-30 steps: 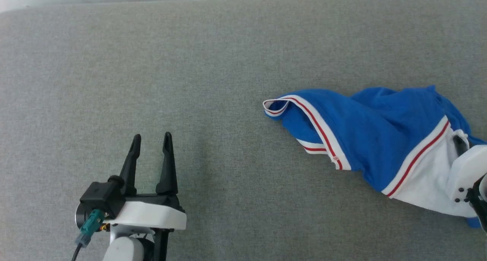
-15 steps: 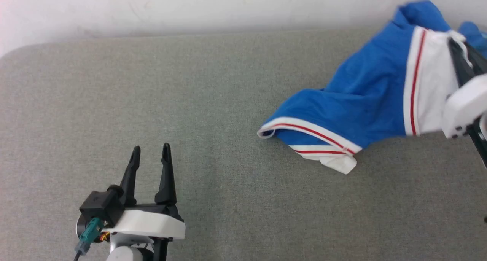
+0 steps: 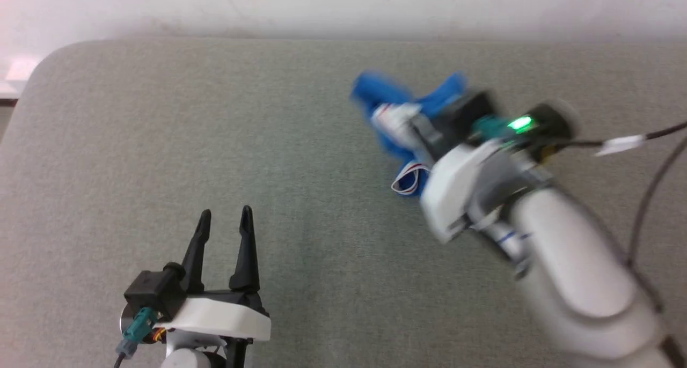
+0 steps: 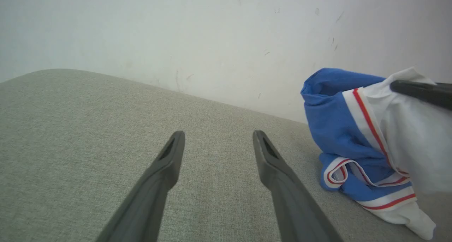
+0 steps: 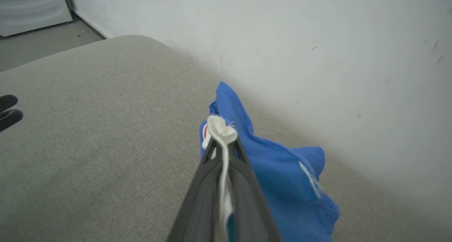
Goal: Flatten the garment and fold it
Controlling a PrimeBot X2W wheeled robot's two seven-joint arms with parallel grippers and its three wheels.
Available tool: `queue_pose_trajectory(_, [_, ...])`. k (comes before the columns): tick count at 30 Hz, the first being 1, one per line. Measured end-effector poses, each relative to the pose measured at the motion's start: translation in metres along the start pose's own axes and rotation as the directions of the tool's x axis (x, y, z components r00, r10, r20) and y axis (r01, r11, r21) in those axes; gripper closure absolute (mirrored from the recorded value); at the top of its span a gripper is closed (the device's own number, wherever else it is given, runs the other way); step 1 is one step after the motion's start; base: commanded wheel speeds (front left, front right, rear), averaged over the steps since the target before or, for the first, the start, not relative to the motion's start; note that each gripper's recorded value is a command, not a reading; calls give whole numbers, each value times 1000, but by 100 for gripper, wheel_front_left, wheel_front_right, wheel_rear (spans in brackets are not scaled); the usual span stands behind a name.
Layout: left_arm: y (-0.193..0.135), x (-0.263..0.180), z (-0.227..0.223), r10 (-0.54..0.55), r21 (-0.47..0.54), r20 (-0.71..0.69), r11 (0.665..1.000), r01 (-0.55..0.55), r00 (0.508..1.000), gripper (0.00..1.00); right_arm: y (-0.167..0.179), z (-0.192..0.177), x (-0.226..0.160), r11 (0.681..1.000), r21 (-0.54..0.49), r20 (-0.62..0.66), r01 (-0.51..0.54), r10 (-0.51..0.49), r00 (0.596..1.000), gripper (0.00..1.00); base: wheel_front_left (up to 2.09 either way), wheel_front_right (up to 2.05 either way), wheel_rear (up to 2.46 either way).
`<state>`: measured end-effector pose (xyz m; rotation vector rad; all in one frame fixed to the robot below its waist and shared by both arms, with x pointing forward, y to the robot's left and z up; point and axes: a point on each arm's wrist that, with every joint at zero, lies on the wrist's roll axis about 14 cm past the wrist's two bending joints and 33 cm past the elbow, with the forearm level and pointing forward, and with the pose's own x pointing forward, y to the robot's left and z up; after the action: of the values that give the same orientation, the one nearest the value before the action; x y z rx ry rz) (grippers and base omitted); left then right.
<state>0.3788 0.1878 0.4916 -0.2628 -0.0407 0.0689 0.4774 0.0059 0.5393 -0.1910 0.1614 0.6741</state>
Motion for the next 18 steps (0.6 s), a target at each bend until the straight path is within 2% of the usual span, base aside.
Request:
queue_pose_trajectory(3, [5, -3, -3, 16, 1, -10, 1000, -16, 1000, 0, 52, -19, 11, 990, 40, -36, -131, 133, 990, 100, 0, 0, 0])
queue_pose_trajectory(5, [7, -6, -4, 24, 3, -16, 1000, -24, 1000, 0, 87, -36, 12, 973, 85, -72, -214, 220, 973, 100, 0, 0, 0])
queue_pose_trajectory(6, [9, -7, -4, 28, 3, -18, 1000, -28, 999, 0, 100, -43, 11, 964, 103, -88, -244, 253, 963, 62, 0, 0, 0])
queue_pose_trajectory(7, [9, -8, -5, 31, 1, -20, 1000, -31, 999, 0, 112, -49, 10, 956, 116, -101, -271, 283, 954, 0, 0, 0, 0])
queue_pose_trajectory(9, [10, -9, -4, 35, -3, -19, 999, -35, 999, 0, 127, -56, 6, 942, 150, -116, -299, 317, 941, 0, 0, 0, 0])
queue_pose_trajectory(12, [10, -11, -2, 37, -7, -12, 999, -37, 999, 0, 127, -50, 6, 940, 162, -91, -300, 316, 944, 0, 0, 0, 0])
queue_pose_trajectory(15, [9, -13, 0, 36, -9, -7, 999, -37, 999, 0, 103, -33, 9, 955, 166, -33, -245, 254, 967, 0, 0, 0, 0])
queue_pose_trajectory(18, [7, -12, 1, 31, -11, -5, 999, -31, 1000, 0, 61, -14, 8, 973, 169, 28, -157, 154, 988, 0, 0, 0, 0])
